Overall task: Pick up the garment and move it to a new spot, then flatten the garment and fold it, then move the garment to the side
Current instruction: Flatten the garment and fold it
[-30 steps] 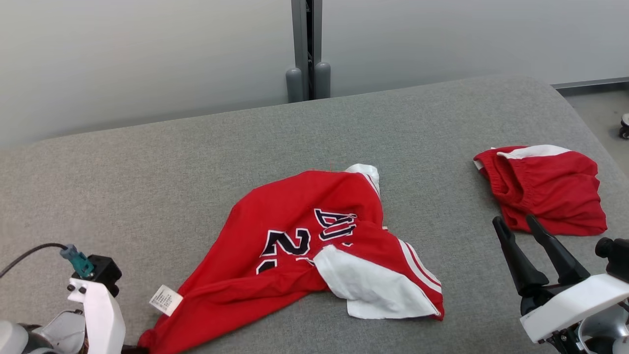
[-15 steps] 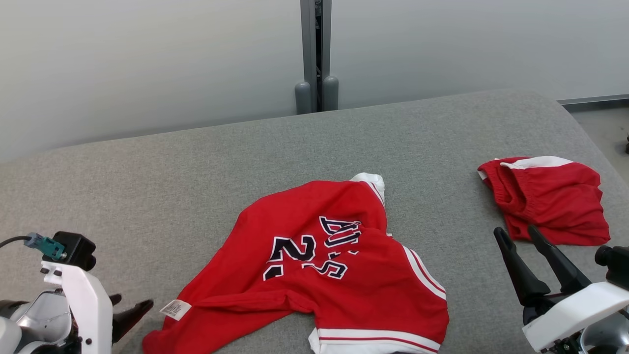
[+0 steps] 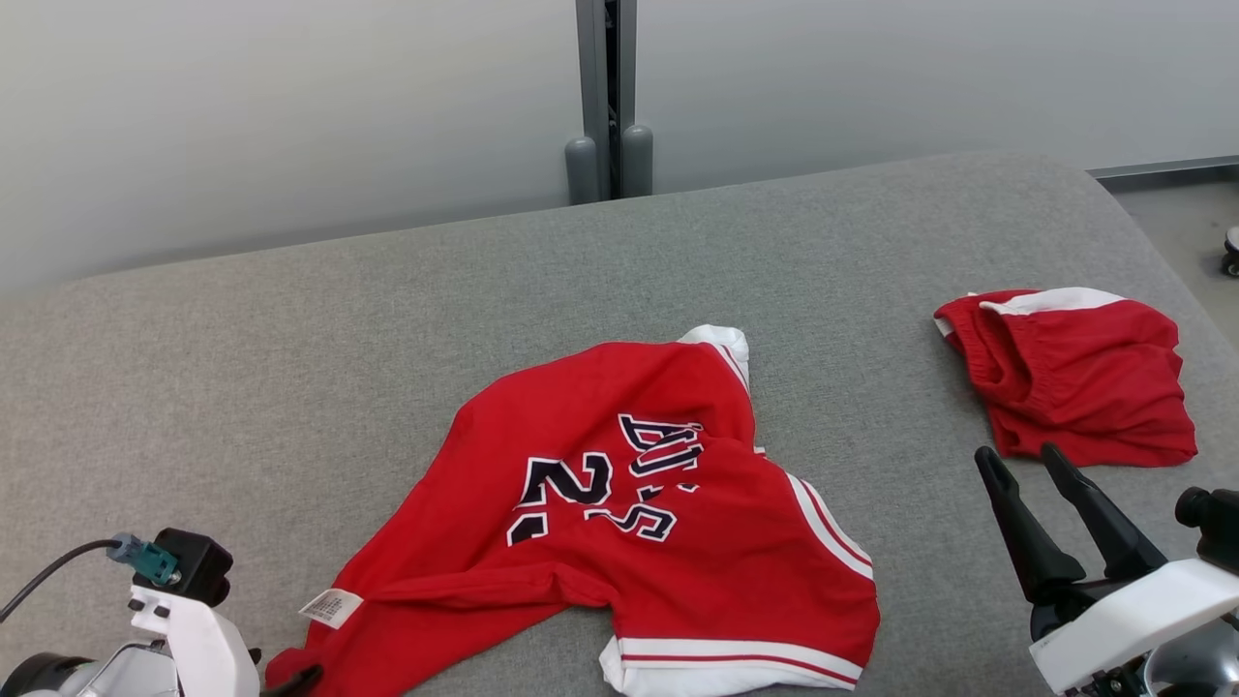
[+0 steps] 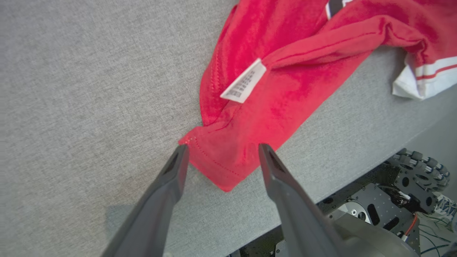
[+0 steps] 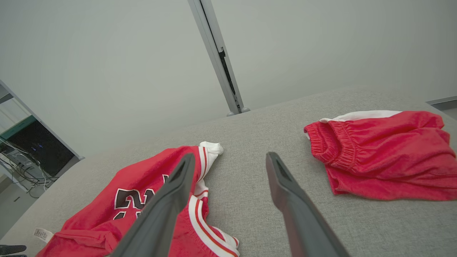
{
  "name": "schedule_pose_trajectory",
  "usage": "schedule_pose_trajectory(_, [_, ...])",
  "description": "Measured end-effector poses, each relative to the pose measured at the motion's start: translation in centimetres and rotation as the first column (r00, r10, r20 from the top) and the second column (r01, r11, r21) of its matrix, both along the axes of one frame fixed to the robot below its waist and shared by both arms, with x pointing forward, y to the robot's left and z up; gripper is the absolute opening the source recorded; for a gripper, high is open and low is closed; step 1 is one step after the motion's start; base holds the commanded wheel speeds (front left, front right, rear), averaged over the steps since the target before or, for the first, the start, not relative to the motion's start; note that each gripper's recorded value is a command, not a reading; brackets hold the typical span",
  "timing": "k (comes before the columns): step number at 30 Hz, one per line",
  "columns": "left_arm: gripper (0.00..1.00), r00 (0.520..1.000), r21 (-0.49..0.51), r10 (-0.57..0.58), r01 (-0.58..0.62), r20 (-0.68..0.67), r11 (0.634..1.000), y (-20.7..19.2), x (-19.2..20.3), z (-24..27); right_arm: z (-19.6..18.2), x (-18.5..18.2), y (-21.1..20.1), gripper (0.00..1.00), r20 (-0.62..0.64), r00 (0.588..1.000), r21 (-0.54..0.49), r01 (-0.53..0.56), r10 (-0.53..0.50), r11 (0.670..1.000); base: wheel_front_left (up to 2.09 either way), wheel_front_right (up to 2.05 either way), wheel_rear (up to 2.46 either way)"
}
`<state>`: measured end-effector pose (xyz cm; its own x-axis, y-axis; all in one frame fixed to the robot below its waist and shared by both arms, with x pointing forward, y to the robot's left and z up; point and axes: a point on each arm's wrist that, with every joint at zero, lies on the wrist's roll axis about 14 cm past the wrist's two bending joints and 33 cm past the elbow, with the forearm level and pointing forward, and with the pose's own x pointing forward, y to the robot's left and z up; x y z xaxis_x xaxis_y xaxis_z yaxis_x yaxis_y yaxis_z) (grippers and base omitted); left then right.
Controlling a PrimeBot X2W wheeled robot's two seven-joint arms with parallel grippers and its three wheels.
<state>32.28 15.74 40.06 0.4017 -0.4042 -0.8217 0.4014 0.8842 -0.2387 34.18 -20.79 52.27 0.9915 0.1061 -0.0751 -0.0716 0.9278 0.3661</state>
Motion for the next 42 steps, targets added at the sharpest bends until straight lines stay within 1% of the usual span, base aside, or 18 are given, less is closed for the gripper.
schedule_pose_trajectory(3, [1.0, 1.0, 0.031, -0.011, 0.011, 0.004, 0.999, 0.4, 0.2, -0.2, -0.2, 0.2, 0.1, 1.0, -0.005, 1.0, 0.001, -0.004, 0.004, 1.0, 0.0, 0.0, 0.0])
schedule_pose_trajectory(7, [1.0, 0.997, 0.068, -0.053, 0.057, -0.051, 0.996, 0.8, -0.2, -1.2, -0.4, 0.6, 0.4, 1.0, -0.012, 1.0, 0.0, -0.015, 0.015, 1.0, 0.0, 0.0, 0.0])
schedule_pose_trajectory(12, [1.0, 0.997, 0.072, -0.058, 0.062, -0.057, 0.995, 0.6, 1.0, -1.7, -0.4, 0.9, 0.5, 1.0, -0.014, 1.0, 0.0, -0.017, 0.017, 1.0, 0.0, 0.0, 0.0])
schedule_pose_trajectory(18, [1.0, 0.992, 0.075, -0.079, 0.087, -0.094, 0.993, 0.2, 1.0, -2.8, -0.9, 0.8, 0.2, 1.0, -0.03, 1.0, 0.002, -0.006, 0.006, 1.0, 0.0, 0.0, 0.0])
schedule_pose_trajectory(19, [0.94, 0.992, 0.074, -0.079, 0.086, -0.093, 0.994, 0.2, 1.2, -2.8, -1.0, 0.8, 0.2, 1.0, -0.032, 0.999, 0.002, -0.005, 0.005, 1.0, 0.0, 0.0, 0.0])
schedule_pose_trajectory(20, [0.76, 0.993, 0.074, -0.079, 0.086, -0.093, 0.994, 0.2, 1.3, -2.8, -1.0, 0.8, 0.2, 1.0, -0.033, 0.999, 0.003, -0.005, 0.005, 1.0, 0.0, 0.0, 0.0])
schedule_pose_trajectory(22, [0.15, 0.992, 0.072, -0.083, 0.09, -0.097, 0.993, 0.1, 1.2, -3.0, -1.0, 0.9, 0.2, 1.0, -0.034, 0.999, 0.003, -0.005, 0.005, 1.0, 0.0, 0.0, 0.0])
schedule_pose_trajectory(23, [0.15, 0.991, 0.069, -0.085, 0.092, -0.1, 0.993, 0.0, 1.1, -3.0, -1.0, 0.9, 0.2, 1.0, -0.034, 0.999, 0.003, -0.005, 0.005, 1.0, 0.0, 0.0, 0.0])
schedule_pose_trajectory(24, [0.0, 0.991, 0.064, -0.086, 0.093, -0.103, 0.994, -0.1, 1.0, -3.1, -1.1, 0.9, 0.2, 1.0, -0.035, 0.999, 0.003, -0.007, 0.007, 1.0, 0.0, 0.0, 0.0])
schedule_pose_trajectory(30, [0.0, 0.99, 0.046, -0.094, 0.1, -0.107, 0.994, -0.2, 0.3, -2.7, -1.0, 1.4, 1.1, 1.0, -0.031, 0.999, 0.008, -0.031, 0.031, 0.999, 0.0, 0.0, 0.0])
schedule_pose_trajectory(37, [0.0, 0.992, 0.037, -0.127, 0.128, -0.009, 0.991, -0.4, 0.6, -0.4, -0.8, 1.8, 1.8, 1.0, -0.023, 0.998, 0.005, -0.056, 0.056, 0.998, 0.0, 0.0, 0.0])
schedule_pose_trajectory(40, [0.0, 0.987, 0.026, -0.159, 0.159, -0.01, 0.987, -0.8, -0.6, 0.4, -0.8, 1.9, 2.4, 1.0, -0.022, 0.997, 0.007, -0.074, 0.074, 0.997, 0.0, 0.0, 0.0])
schedule_pose_trajectory(42, [0.0, 0.982, 0.041, -0.185, 0.186, -0.02, 0.982, -0.7, -1.7, 0.6, -0.7, 2.1, 2.8, 1.0, -0.018, 0.996, 0.007, -0.085, 0.085, 0.996, 0.0, 0.0, 0.0])
